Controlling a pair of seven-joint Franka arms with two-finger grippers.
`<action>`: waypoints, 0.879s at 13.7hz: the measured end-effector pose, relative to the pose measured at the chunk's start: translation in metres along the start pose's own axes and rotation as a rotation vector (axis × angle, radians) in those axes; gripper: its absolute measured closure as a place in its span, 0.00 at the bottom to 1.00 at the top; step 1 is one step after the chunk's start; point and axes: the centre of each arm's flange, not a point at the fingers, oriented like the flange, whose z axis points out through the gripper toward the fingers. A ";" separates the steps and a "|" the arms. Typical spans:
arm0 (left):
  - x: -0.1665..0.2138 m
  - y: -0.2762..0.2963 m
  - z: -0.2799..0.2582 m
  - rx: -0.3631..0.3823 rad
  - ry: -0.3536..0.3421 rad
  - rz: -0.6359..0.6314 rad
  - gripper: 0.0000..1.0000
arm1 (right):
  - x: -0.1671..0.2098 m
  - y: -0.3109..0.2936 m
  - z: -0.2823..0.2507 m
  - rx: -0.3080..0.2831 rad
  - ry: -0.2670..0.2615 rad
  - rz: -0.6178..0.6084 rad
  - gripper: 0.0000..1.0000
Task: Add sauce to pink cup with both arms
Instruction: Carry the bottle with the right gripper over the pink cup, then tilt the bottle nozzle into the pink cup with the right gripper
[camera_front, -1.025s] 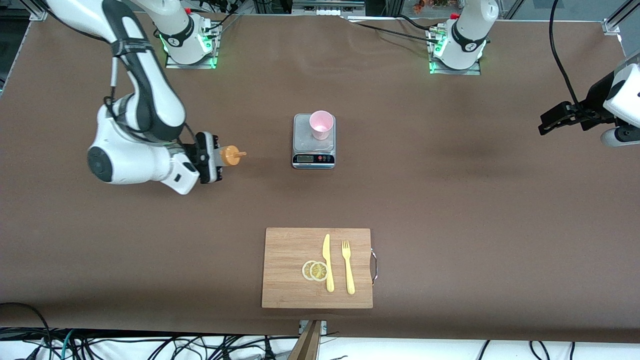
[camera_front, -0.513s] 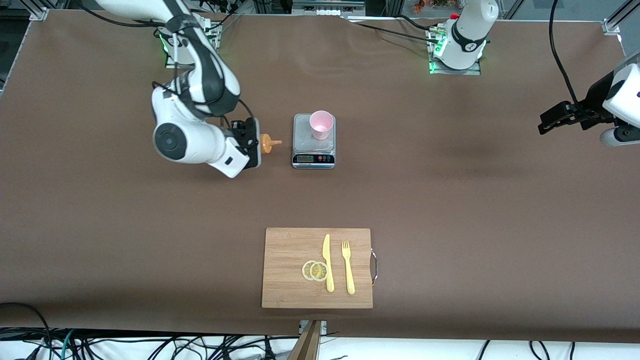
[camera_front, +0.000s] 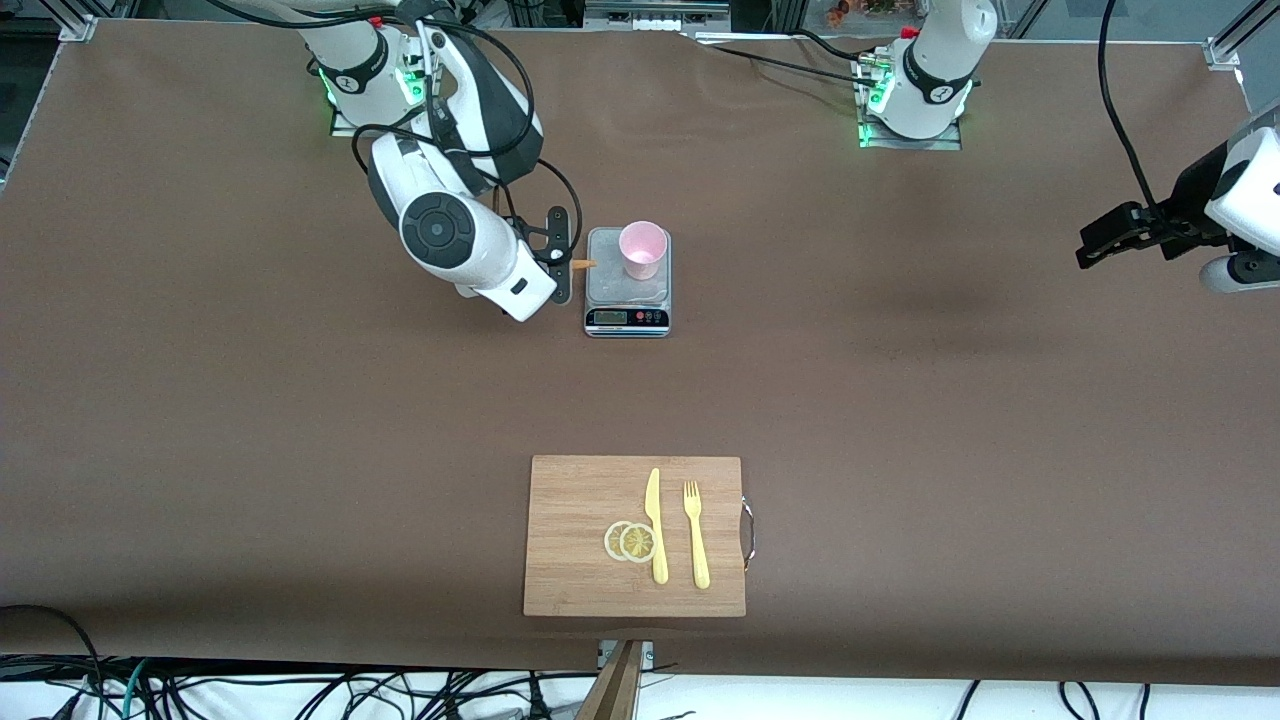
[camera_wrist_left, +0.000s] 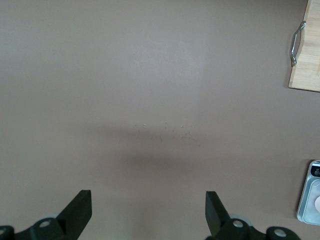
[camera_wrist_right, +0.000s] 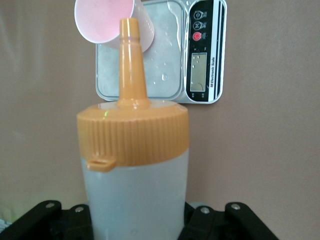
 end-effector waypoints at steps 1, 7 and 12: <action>0.000 0.000 0.000 0.000 0.000 0.000 0.00 | 0.005 -0.004 0.001 -0.008 -0.018 0.006 0.74; 0.000 0.000 0.000 0.000 -0.001 0.000 0.00 | 0.043 -0.028 0.006 -0.055 -0.089 0.010 0.74; 0.000 0.000 0.000 0.001 -0.004 0.000 0.00 | 0.061 -0.040 0.004 -0.094 -0.123 -0.013 0.74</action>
